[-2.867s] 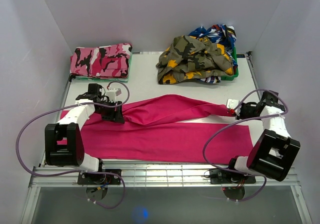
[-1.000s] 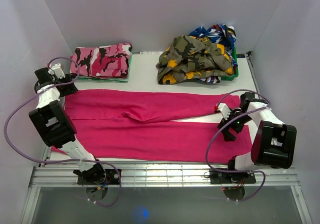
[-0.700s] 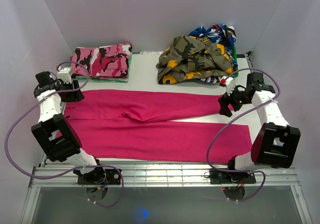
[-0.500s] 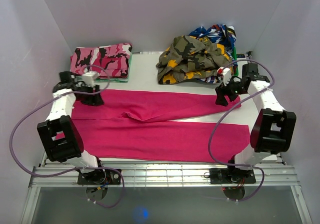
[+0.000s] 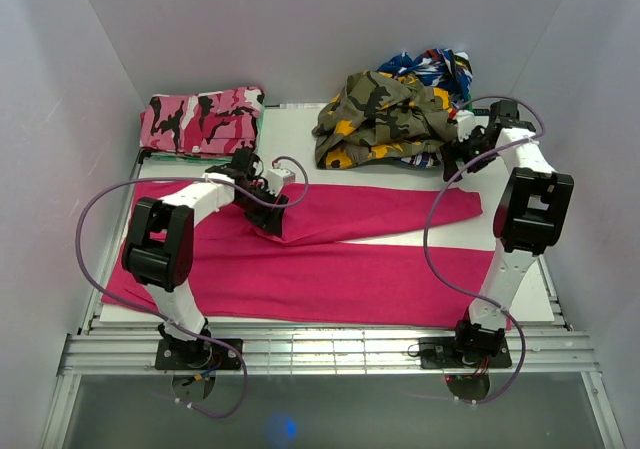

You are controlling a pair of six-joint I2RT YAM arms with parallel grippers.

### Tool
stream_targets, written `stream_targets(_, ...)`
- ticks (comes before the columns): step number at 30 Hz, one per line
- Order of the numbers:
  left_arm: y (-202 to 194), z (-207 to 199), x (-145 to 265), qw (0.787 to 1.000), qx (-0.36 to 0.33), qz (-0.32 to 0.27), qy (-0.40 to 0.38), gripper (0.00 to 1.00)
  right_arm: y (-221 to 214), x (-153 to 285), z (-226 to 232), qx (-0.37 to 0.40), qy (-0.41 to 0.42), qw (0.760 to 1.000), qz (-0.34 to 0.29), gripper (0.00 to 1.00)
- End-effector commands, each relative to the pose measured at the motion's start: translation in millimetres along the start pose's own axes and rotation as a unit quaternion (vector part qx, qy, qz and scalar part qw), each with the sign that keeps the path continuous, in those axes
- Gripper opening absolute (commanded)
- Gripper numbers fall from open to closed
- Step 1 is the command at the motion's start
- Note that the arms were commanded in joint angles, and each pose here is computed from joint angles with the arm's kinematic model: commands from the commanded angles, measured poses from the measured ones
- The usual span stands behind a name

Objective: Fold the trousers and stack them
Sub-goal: Flatten the trousers out

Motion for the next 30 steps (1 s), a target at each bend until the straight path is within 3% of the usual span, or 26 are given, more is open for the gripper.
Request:
stream_targets(1, 11.7, -1.9, -5.1, 1.000, -0.006, -0.012, 0.023, 0.60, -15.3, -2.9, -16.1, -0.053, -0.009, 0.998, 0.034, 0.96)
stream_targets(6, 13.0, 2.8, -11.0, 0.999, 0.002, -0.013, 0.040, 0.60, -41.2, -20.0, -22.8, -0.108, 0.019, 0.992, 0.066, 0.93)
stream_targets(16, 13.1, 5.1, -15.4, 0.999, 0.010, -0.012, 0.049, 0.60, -50.4, -23.2, 5.3, -0.163, 0.121, 0.978, 0.049, 0.57)
stream_targets(23, 18.1, 5.6, -17.3, 0.998, 0.020, -0.018, 0.050, 0.60, -40.7, -19.4, 17.5, -0.189, 0.170, 0.967, 0.028, 0.55)
stream_targets(26, 20.2, 5.7, -18.0, 0.998, 0.024, -0.019, 0.050, 0.60, -39.5, -20.2, 15.9, -0.187, 0.170, 0.967, 0.025, 0.42)
stream_targets(27, 21.0, 6.0, -17.8, 0.998, 0.024, -0.021, 0.052, 0.60, -37.9, -19.4, 14.5, -0.186, 0.170, 0.967, 0.020, 0.32)
stream_targets(29, 20.2, 6.0, -18.2, 0.998, 0.025, -0.020, 0.051, 0.60, -32.2, -14.7, 12.9, -0.181, 0.167, 0.969, 0.010, 0.21)
stream_targets(30, 19.5, 5.5, -18.2, 0.998, 0.024, -0.019, 0.051, 0.60, -28.9, -11.0, 11.1, -0.178, 0.165, 0.970, 0.000, 0.09)
Point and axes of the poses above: each gripper's point midway between its finger pads, its own x axis back along the fingers, its own z axis along the line the jaws close on, y = z × x, the point moved 5 cm from there along x, back along the fingers, and after that the axes turned 12 degrees about x, right-handed, at the moved point
